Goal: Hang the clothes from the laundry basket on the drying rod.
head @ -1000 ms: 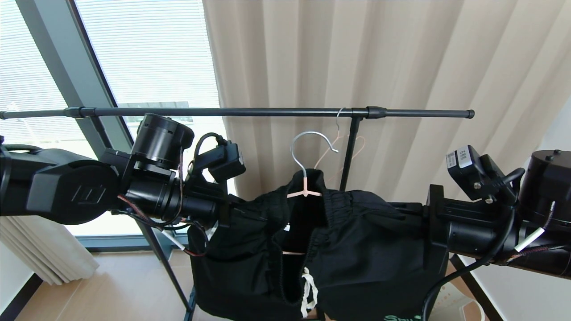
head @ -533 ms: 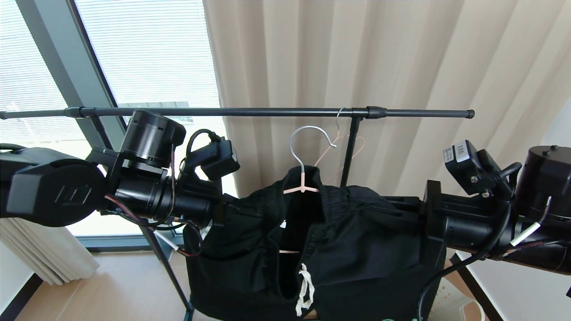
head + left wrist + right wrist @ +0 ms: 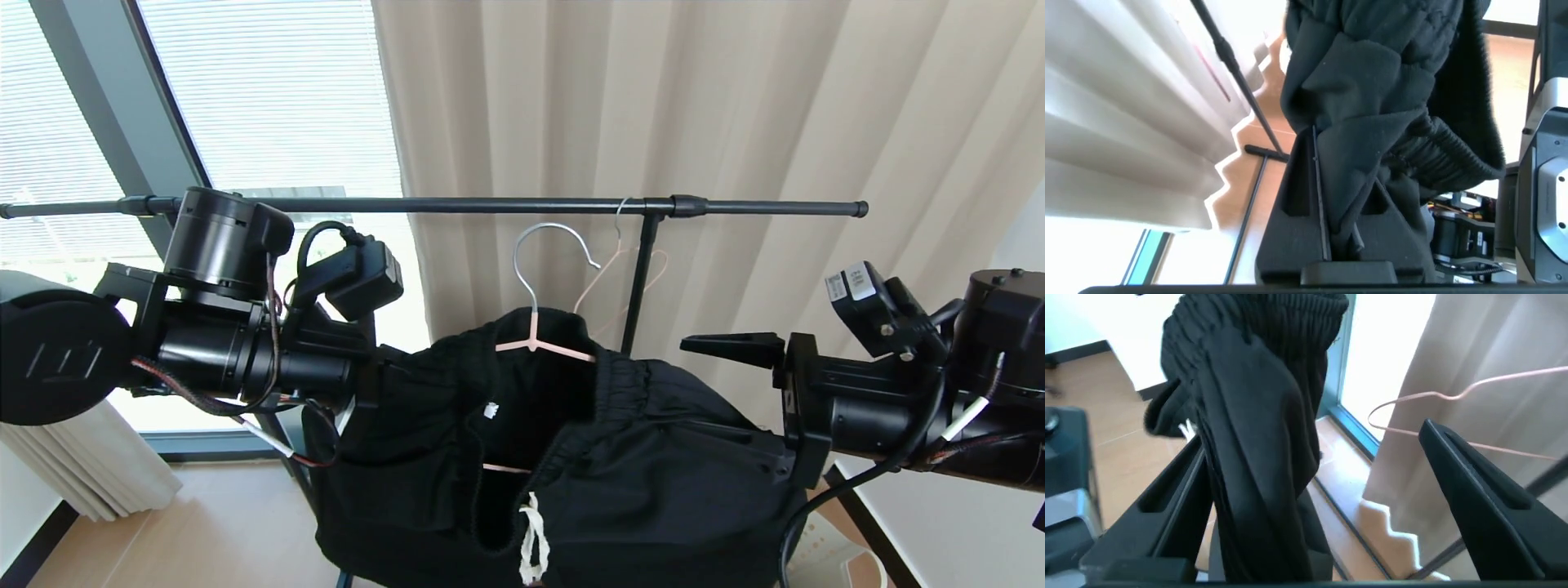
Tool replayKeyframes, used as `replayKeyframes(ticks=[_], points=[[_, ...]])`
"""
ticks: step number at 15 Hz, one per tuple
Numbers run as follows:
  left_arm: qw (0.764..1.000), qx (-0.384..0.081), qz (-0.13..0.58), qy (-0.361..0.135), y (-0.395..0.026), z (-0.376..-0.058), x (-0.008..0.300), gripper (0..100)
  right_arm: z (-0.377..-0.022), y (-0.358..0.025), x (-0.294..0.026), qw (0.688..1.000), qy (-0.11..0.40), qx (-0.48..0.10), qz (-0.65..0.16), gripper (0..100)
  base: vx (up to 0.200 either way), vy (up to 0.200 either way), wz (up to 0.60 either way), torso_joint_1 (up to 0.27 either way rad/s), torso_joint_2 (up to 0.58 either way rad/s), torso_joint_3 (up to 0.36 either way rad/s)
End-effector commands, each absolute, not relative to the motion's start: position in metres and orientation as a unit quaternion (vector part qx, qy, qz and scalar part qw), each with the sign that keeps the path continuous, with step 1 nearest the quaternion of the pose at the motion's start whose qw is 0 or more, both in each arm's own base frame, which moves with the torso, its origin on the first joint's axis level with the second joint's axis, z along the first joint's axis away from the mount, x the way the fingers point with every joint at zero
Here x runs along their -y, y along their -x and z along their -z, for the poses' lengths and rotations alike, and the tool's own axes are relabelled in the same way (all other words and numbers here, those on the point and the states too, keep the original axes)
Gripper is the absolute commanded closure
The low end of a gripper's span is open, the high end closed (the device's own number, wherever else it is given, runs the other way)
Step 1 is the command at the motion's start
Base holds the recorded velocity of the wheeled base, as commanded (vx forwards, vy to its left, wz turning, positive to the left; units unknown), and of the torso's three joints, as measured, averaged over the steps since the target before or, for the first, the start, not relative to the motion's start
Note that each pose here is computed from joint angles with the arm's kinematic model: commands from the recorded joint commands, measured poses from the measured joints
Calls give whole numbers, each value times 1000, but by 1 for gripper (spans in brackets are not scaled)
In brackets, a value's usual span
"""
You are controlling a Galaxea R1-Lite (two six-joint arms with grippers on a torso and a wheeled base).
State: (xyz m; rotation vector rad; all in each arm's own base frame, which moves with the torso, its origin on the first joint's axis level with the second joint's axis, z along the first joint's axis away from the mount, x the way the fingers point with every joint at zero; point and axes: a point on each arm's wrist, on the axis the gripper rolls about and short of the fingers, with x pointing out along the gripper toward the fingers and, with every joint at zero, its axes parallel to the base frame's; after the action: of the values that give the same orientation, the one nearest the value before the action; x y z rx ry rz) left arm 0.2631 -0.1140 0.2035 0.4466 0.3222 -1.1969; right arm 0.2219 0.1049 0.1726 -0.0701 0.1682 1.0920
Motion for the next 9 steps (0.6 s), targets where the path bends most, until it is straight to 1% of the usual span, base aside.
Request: replayKeyframes(ticks=[1, 3, 5, 7, 9], points=[[798, -143, 547, -208, -255, -208, 106, 100, -170, -220, -99, 848, 37, -80, -523, 0, 0, 0, 0, 0, 0, 0], [805, -139, 540, -203, -250, -206, 101, 100, -164, -218, -98, 845, 60, -75, -526, 0, 0, 0, 0, 0, 0, 0], [810, -139, 536, -193, -249, -204, 101, 100, -160, -215, -97, 842, 70, -76, -529, 0, 0, 0, 0, 0, 0, 0], [819, -134, 527, -182, -247, -209, 100, 100, -153, -214, -98, 837, 95, -73, -534, 0, 0, 0, 0, 0, 0, 0], [822, -136, 524, -176, -247, -211, 100, 100, -152, -214, -98, 836, 98, -73, -535, 0, 0, 0, 0, 0, 0, 0]])
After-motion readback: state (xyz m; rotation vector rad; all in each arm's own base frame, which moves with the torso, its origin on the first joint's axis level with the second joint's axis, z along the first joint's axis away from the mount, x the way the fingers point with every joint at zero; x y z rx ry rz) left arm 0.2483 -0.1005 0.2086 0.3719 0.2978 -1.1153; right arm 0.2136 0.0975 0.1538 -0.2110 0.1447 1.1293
